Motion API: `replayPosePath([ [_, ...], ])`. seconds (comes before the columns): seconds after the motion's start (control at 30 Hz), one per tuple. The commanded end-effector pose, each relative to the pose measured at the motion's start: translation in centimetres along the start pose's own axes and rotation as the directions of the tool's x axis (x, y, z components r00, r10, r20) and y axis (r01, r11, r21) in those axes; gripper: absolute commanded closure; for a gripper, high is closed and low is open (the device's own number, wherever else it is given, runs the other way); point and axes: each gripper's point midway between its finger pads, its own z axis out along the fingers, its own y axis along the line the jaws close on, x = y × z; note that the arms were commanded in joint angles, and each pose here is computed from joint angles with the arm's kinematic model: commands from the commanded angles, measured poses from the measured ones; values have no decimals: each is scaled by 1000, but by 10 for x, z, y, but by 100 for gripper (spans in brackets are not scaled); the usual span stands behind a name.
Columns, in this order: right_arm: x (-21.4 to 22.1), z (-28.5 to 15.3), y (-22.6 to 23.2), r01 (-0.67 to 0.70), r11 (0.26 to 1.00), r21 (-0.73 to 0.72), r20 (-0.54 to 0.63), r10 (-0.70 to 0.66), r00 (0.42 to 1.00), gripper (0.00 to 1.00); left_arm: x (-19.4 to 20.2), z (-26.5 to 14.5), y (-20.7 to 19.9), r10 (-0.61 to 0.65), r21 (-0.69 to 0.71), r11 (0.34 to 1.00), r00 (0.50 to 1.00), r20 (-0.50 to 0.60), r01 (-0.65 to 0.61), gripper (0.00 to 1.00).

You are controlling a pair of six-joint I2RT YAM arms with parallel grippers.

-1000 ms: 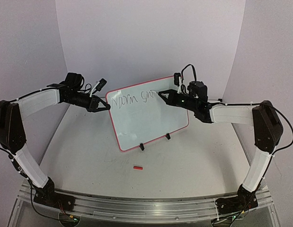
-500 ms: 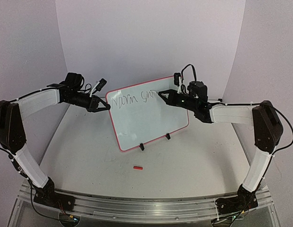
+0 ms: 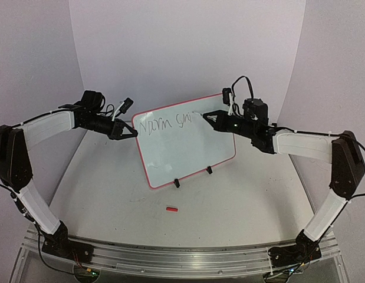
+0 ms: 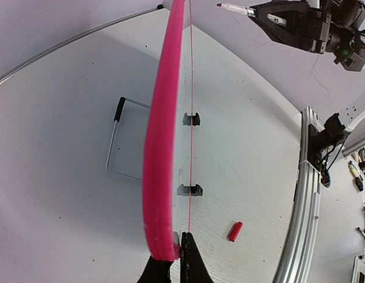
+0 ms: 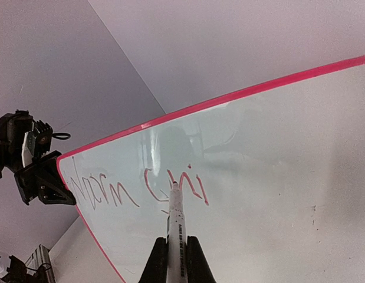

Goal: Write a sentence on the whiteboard

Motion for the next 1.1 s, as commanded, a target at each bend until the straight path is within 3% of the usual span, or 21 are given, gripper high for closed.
replayPosePath([
  [0.0,-12,-17,15,32,999,-36,7,-31,999,100,10,6,-2,80,-39,996,995,-55,-82,100],
  [0.63,-4,-9,-3,-3,992,-125,-74,-7,997,100,11,7,-4,89,-43,995,994,-65,-91,100],
  [1.07,-12,8,-23,6,999,-42,-35,-7,999,100,12,9,-2,87,-45,995,994,-70,-90,100],
])
